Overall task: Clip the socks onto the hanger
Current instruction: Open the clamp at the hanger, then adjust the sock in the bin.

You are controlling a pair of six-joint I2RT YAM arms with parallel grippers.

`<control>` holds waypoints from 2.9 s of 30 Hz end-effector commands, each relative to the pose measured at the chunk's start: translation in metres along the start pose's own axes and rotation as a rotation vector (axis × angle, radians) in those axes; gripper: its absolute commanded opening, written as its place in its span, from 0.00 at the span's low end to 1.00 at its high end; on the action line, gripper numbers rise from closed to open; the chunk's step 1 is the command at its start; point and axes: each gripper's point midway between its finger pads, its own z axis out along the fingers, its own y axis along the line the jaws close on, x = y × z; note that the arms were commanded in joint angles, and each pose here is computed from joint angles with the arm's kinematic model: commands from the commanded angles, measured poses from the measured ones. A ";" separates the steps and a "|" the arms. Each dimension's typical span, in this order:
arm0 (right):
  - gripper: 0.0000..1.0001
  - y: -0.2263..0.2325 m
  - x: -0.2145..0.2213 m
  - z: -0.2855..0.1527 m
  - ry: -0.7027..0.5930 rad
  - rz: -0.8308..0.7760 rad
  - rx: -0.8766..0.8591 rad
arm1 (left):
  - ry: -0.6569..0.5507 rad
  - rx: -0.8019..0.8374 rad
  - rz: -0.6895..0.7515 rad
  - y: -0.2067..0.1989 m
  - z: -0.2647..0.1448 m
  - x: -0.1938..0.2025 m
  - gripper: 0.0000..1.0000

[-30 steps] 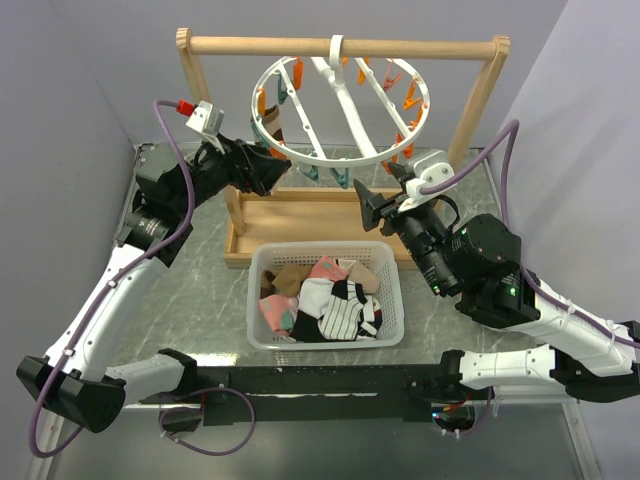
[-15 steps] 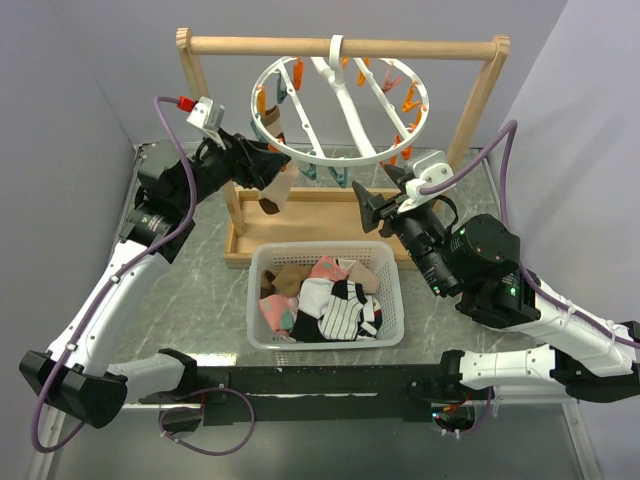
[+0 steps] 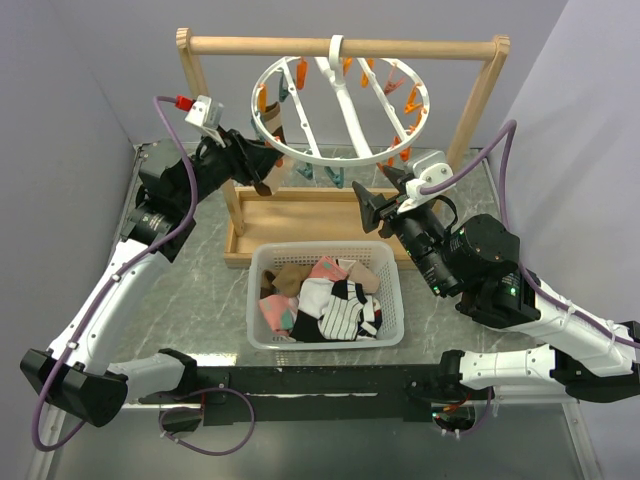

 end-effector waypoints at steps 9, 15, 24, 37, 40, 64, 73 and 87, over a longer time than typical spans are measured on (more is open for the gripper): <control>0.59 -0.005 -0.007 -0.005 -0.019 0.040 0.002 | -0.088 0.006 -0.011 -0.011 -0.003 -0.033 0.25; 0.59 -0.007 -0.006 -0.006 -0.017 0.045 0.006 | -0.076 0.007 -0.018 -0.011 -0.003 -0.030 0.01; 0.57 0.003 0.015 -0.014 0.055 0.045 -0.053 | -0.065 0.011 -0.011 -0.014 -0.009 -0.029 0.01; 0.71 0.096 0.241 -0.062 0.595 0.262 -0.163 | -0.052 0.010 0.038 -0.021 -0.017 -0.030 0.01; 0.71 0.096 0.283 -0.082 0.704 0.330 -0.094 | -0.048 0.019 0.041 -0.023 -0.018 -0.030 0.01; 0.60 0.063 0.396 -0.072 0.803 0.553 0.172 | -0.036 0.054 0.018 -0.029 -0.020 -0.021 0.01; 0.17 0.057 0.395 -0.066 0.780 0.498 0.179 | -0.040 0.052 0.019 -0.030 -0.023 -0.023 0.01; 0.53 0.057 0.388 -0.058 0.858 0.462 0.266 | -0.044 0.057 0.029 -0.032 -0.026 -0.023 0.01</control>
